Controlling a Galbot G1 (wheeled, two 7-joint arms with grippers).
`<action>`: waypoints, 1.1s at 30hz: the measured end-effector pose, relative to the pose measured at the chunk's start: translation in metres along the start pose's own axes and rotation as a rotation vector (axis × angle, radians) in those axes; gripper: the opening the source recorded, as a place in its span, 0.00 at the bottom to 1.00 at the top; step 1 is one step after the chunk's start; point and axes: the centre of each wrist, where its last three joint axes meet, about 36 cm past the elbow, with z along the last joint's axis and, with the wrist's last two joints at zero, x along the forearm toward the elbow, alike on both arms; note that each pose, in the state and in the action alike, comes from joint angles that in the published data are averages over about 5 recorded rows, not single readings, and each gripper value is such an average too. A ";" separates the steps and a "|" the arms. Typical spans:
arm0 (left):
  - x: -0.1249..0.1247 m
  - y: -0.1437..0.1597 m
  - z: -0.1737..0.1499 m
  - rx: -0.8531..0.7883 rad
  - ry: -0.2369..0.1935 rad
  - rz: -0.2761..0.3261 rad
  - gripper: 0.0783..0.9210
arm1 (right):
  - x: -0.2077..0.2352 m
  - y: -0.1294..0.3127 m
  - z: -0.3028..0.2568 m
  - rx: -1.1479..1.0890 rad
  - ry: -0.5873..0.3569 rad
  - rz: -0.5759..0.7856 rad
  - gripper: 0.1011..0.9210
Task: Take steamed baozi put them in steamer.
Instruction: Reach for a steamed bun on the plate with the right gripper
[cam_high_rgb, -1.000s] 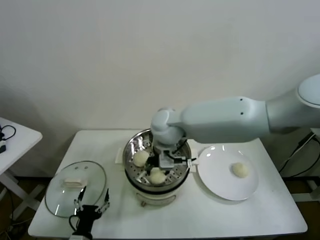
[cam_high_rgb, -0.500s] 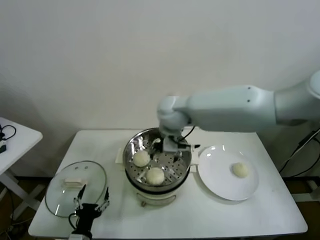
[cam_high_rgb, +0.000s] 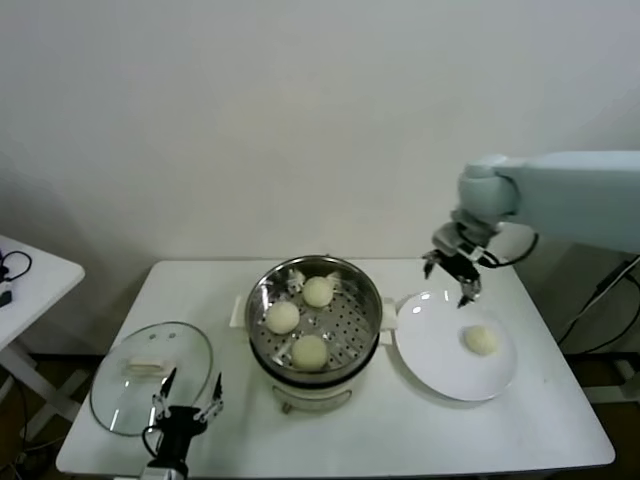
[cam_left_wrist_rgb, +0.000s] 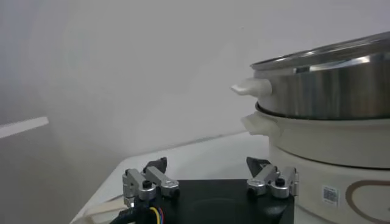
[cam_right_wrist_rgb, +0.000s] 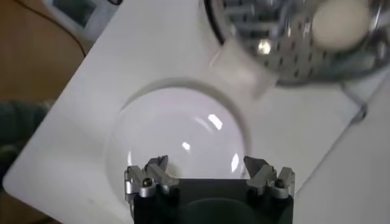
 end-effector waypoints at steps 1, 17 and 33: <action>0.000 0.000 0.000 0.000 0.000 -0.001 0.88 | -0.007 0.007 0.010 -0.038 0.002 -0.004 0.88; 0.008 -0.003 0.013 -0.013 0.040 -0.003 0.88 | -0.121 0.064 0.088 -0.301 0.049 -0.034 0.88; 0.009 -0.001 0.016 -0.019 0.048 -0.008 0.88 | -0.187 0.070 0.086 -0.345 0.041 0.005 0.81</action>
